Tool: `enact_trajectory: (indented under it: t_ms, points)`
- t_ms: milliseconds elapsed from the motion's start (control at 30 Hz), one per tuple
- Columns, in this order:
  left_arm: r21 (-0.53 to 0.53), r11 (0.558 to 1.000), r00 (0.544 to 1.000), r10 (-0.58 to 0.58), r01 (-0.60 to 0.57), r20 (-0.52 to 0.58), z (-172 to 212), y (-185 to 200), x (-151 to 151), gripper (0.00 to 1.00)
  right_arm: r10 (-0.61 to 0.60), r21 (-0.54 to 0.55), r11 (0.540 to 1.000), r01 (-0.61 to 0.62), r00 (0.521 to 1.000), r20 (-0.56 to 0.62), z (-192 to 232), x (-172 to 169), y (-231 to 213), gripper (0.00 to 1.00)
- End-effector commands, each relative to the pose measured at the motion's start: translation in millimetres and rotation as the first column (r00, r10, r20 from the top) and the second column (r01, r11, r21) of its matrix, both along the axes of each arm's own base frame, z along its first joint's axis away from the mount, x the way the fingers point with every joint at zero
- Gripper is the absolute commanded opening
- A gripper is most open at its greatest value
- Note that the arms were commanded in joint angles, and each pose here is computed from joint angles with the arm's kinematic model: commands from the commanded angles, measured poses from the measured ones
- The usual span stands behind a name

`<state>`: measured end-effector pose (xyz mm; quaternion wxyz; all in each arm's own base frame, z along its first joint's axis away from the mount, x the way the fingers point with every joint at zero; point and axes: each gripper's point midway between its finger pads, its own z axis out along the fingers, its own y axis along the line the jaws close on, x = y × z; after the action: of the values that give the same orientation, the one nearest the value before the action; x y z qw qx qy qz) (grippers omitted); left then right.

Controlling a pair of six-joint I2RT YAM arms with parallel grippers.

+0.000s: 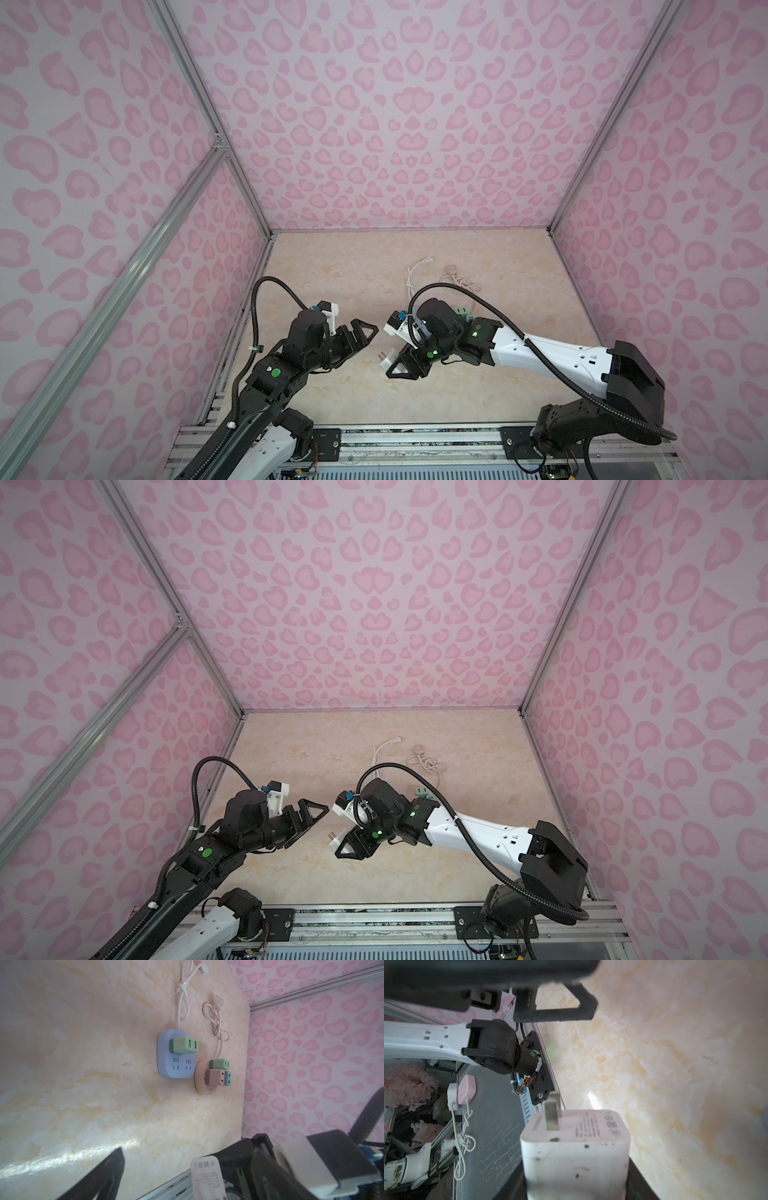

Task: Insert the plug
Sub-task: 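Carry the white charger toward the left gripper while the left gripper reaches to it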

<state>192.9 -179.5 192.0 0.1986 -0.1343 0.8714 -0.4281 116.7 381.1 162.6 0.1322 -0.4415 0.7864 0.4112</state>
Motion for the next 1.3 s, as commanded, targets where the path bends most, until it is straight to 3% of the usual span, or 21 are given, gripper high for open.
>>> enact_trajectory:
  t_ms: [0,133,400,800,1267]
  points:
    - [-0.115,0.991,0.995,-0.077,0.07,-0.059,17.1,-18.9,-8.7,0.94,0.033,-0.042,0.999,-0.03,0.998,0.058,-4.2,-1.2,-5.1,0.18]
    - [-0.159,0.983,0.985,-0.117,0.096,-0.129,16.4,-25.1,-18.5,0.88,-0.003,-0.043,0.999,0.008,0.991,0.131,2.4,7.7,-4.5,0.17]
    - [-0.17,0.981,0.976,-0.126,0.096,-0.179,10.4,-25.6,-25.9,0.86,-0.027,-0.08,0.996,0.048,0.967,0.252,11.0,18.3,-2.8,0.18]
    - [-0.156,0.98,0.971,-0.151,0.123,-0.185,4.4,-34.1,-24.4,0.73,-0.024,-0.073,0.996,0.045,0.965,0.26,19.0,24.3,10.2,0.18]
    - [-0.141,0.983,0.974,-0.142,0.118,-0.176,-2.9,-37.6,-19.5,0.44,-0.019,-0.057,0.998,0.03,0.981,0.191,16.7,23.6,27.3,0.17]
